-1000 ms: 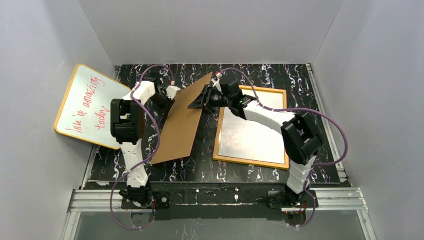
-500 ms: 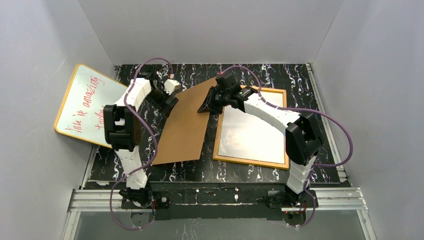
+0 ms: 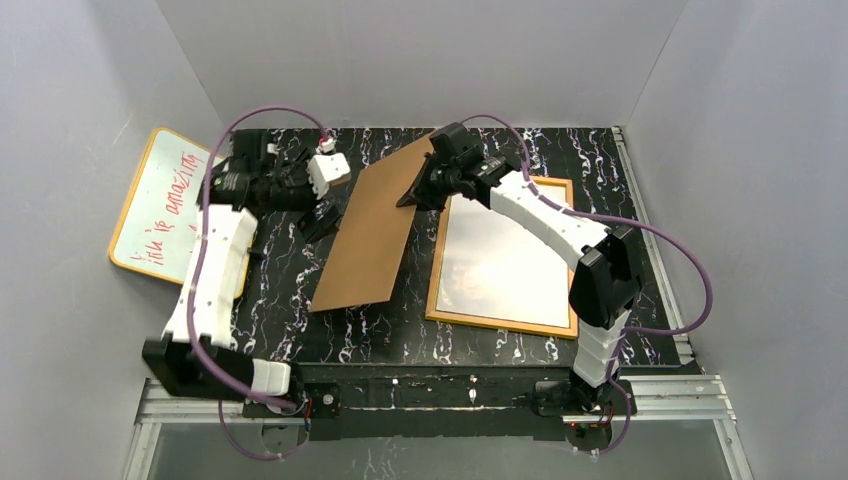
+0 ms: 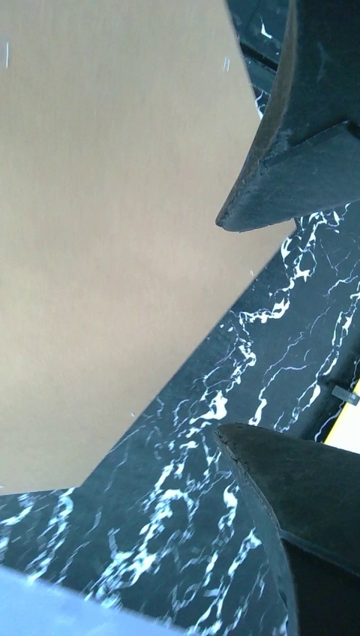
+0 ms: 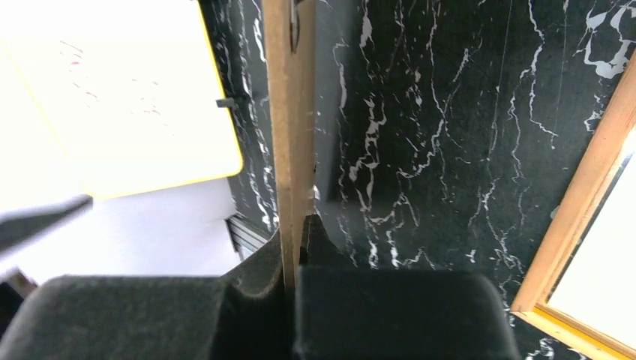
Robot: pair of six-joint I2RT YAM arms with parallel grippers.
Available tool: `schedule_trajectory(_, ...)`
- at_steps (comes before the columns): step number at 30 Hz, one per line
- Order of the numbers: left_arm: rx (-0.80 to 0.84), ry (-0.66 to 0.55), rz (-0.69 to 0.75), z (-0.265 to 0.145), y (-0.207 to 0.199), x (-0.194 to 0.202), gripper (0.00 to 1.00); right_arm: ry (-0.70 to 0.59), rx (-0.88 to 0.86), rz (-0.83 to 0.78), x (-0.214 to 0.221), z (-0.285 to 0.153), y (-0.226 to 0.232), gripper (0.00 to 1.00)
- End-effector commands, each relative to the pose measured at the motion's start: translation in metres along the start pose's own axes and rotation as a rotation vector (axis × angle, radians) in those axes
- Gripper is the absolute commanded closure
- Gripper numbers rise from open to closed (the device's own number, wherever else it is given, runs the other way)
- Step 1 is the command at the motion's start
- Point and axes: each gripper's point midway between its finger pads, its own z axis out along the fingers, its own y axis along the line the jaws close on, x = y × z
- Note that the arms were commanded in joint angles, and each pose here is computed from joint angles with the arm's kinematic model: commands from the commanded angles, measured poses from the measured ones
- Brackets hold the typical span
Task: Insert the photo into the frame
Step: Turn over the photo frame item at the center of the board.
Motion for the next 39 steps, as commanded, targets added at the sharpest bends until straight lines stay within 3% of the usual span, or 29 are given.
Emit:
schedule_trajectory(1,0.052,-0.184,0.126,-0.039,-0.056,-0.032,0.02,-0.084,-0.120,0.137,-0.036,-0.025,0.043,0.99)
schedule_trajectory(6,0.034,-0.252,0.278,-0.062,-0.090,-0.035,0.02,-0.051,-0.243,0.299,-0.045,-0.038,0.065,0.99)
schedule_trajectory(15,-0.034,-0.191,0.508,-0.067,-0.102,-0.009,0.05,0.010,-0.349,0.445,-0.037,-0.045,0.077,0.99)
schedule_trajectory(23,-0.029,-0.265,0.517,-0.062,-0.099,-0.023,0.23,0.024,-0.381,0.490,-0.019,-0.038,0.089,0.99)
schedule_trajectory(30,-0.008,-0.255,0.508,-0.055,-0.099,-0.018,0.31,0.018,-0.413,0.552,-0.014,-0.027,0.094,0.99)
schedule_trajectory(35,-0.091,-0.258,0.489,-0.050,-0.081,-0.019,0.53,0.040,-0.432,0.560,-0.008,-0.022,0.101,0.99)
schedule_trajectory(37,-0.143,-0.279,0.487,-0.050,-0.073,-0.024,0.68,0.053,-0.451,0.556,-0.005,-0.021,0.103,0.99)
schedule_trajectory(39,-0.184,-0.294,0.482,-0.049,-0.064,-0.028,0.89,0.076,-0.460,0.537,0.000,-0.020,0.104,0.99)
